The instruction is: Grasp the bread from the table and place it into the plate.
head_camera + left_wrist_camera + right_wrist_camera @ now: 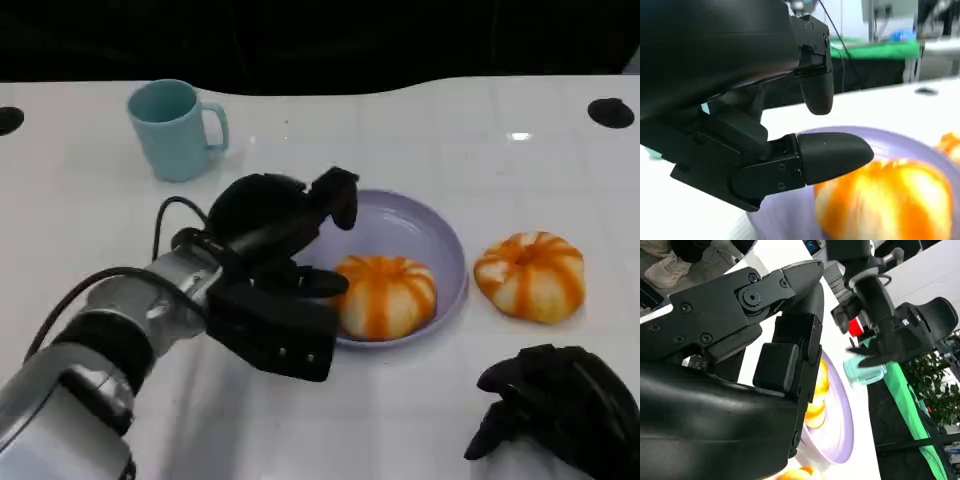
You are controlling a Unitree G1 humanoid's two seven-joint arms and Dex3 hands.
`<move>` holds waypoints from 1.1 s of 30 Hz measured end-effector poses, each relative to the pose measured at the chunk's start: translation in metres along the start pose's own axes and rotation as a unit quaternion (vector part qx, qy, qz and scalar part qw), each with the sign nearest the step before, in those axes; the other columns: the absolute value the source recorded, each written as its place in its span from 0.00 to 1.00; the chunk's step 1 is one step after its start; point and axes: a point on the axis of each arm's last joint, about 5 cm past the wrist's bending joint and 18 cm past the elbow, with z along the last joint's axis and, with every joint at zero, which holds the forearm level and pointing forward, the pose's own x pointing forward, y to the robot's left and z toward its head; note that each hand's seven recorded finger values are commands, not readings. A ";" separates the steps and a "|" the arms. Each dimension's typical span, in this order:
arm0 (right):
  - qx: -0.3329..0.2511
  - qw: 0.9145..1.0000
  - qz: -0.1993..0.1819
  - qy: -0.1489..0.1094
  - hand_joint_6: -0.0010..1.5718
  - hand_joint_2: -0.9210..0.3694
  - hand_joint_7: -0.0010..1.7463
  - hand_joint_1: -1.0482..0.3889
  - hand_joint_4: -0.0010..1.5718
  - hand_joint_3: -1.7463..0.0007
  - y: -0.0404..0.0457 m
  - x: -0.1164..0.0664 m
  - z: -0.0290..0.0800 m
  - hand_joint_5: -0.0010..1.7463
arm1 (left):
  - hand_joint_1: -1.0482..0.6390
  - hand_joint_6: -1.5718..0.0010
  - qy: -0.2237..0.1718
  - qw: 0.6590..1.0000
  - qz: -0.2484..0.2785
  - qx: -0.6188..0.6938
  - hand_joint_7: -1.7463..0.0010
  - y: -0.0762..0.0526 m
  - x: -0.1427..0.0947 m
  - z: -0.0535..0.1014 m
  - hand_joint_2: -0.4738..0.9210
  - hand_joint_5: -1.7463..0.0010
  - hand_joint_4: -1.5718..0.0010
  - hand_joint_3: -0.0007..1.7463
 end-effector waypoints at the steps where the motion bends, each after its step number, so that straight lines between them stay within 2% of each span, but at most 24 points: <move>1: 0.000 1.000 0.000 0.000 1.00 0.12 0.06 0.21 1.00 1.00 0.0000 0.000 0.000 0.19 | 0.00 0.01 -0.001 1.000 0.011 -0.013 0.00 -0.001 -0.003 -0.001 1.00 0.00 0.01 0.36; 5: 0.001 1.000 -0.001 0.000 1.00 0.12 0.06 0.22 1.00 1.00 0.0001 -0.001 0.000 0.19 | 0.00 0.01 -0.004 0.996 0.058 -0.074 0.00 -0.004 -0.013 -0.003 1.00 0.00 0.01 0.32; 8: 0.001 1.000 -0.001 0.000 1.00 0.12 0.06 0.22 1.00 1.00 0.0003 -0.001 -0.001 0.19 | 0.00 0.13 -0.001 0.985 0.103 -0.139 0.00 -0.001 -0.019 -0.005 1.00 0.00 0.09 0.27; 12: 0.001 1.000 -0.001 0.000 1.00 0.12 0.07 0.22 1.00 1.00 0.0006 -0.002 -0.001 0.19 | 0.00 0.31 0.003 0.966 0.110 -0.233 0.00 0.001 -0.032 -0.010 1.00 0.00 0.22 0.16; 16: 0.003 1.000 -0.002 0.003 1.00 0.12 0.06 0.23 1.00 1.00 0.0007 -0.003 -0.002 0.19 | 0.00 0.37 0.004 0.939 0.095 -0.332 0.04 -0.002 -0.046 -0.016 1.00 0.06 0.26 0.08; 19: 0.002 1.000 0.000 0.003 1.00 0.12 0.06 0.24 1.00 1.00 0.0012 -0.003 -0.001 0.19 | 0.00 0.36 -0.010 0.913 0.086 -0.398 0.13 -0.004 -0.055 -0.018 0.99 0.16 0.24 0.04; 21: 0.002 1.000 0.000 0.004 1.00 0.12 0.06 0.24 1.00 1.00 0.0015 -0.003 -0.002 0.19 | 0.00 0.25 -0.019 0.898 0.078 -0.433 0.37 -0.006 -0.059 -0.019 0.96 0.35 0.17 0.01; 23: 0.001 1.000 0.002 0.003 1.00 0.11 0.05 0.24 1.00 1.00 0.0022 -0.003 -0.001 0.18 | 0.00 0.16 -0.029 0.870 0.075 -0.487 0.57 -0.008 -0.064 -0.020 0.96 0.49 0.12 0.01; 26: -0.002 1.000 0.002 0.000 1.00 0.11 0.05 0.24 1.00 1.00 0.0034 -0.004 0.000 0.18 | 0.00 0.05 -0.034 0.830 0.060 -0.553 0.75 -0.018 -0.075 -0.020 0.95 0.58 0.07 0.01; 29: -0.003 1.000 0.000 0.000 1.00 0.11 0.06 0.23 1.00 1.00 0.0043 -0.004 0.000 0.18 | 0.00 0.01 -0.025 0.799 0.053 -0.598 0.81 -0.026 -0.086 -0.020 0.95 0.61 0.02 0.01; 33: -0.001 1.000 0.000 0.003 1.00 0.12 0.06 0.23 1.00 1.00 0.0056 -0.006 0.001 0.18 | 0.00 0.00 -0.016 0.774 0.048 -0.631 0.73 -0.033 -0.097 -0.017 0.94 0.60 0.00 0.00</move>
